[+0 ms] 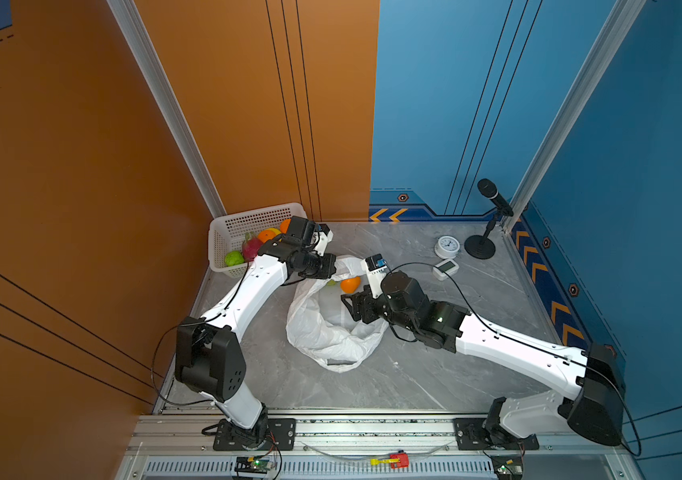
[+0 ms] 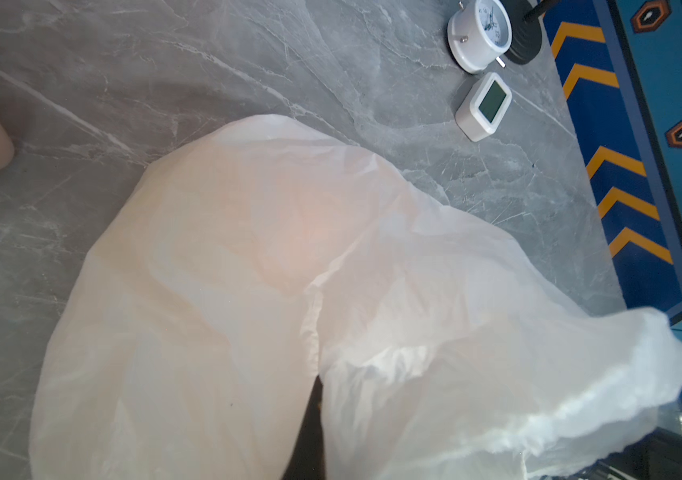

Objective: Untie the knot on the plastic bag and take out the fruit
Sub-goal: 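Pinch the bag rim with the left gripper and reach the right gripper inside, then close the right gripper on the orange inside the bag and lift it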

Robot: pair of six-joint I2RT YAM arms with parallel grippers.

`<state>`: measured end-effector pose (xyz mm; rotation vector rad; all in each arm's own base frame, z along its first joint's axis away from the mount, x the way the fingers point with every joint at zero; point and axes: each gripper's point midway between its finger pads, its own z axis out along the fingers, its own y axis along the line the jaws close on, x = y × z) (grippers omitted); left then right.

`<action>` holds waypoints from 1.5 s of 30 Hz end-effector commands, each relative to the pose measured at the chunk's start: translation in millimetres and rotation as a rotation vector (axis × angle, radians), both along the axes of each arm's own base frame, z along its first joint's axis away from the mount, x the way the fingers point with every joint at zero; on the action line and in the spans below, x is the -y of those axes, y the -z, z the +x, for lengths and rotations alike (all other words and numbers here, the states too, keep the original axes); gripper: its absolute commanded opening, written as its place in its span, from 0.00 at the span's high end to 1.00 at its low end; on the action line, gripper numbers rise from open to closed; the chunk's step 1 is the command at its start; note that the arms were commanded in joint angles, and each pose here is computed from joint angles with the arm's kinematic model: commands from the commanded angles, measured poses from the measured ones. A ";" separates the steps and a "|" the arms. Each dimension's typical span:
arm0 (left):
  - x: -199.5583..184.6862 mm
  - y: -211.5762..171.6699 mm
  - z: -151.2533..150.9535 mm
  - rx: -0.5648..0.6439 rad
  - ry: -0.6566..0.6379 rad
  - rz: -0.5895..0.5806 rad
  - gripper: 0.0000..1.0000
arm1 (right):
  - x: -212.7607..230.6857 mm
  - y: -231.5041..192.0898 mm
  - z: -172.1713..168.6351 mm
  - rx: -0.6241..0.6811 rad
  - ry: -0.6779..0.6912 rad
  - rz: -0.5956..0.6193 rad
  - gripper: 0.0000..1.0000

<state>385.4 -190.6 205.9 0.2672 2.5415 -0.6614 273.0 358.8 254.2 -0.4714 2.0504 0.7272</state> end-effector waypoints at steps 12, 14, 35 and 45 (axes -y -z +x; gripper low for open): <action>11.4 -36.1 8.4 -0.015 -0.078 -0.139 0.96 | -33.0 85.7 41.7 -0.067 0.142 -0.070 0.27; 13.3 -38.9 8.5 -0.020 -0.080 -0.154 0.96 | -29.9 95.1 49.5 -0.091 0.180 -0.065 0.27; 28.6 -48.0 7.1 -0.049 -0.066 -0.214 0.97 | -3.6 146.5 142.3 -0.349 0.556 0.166 0.18; 35.8 -49.2 1.8 -0.055 -0.057 -0.218 0.96 | -10.0 169.6 182.0 -0.413 0.637 0.282 0.19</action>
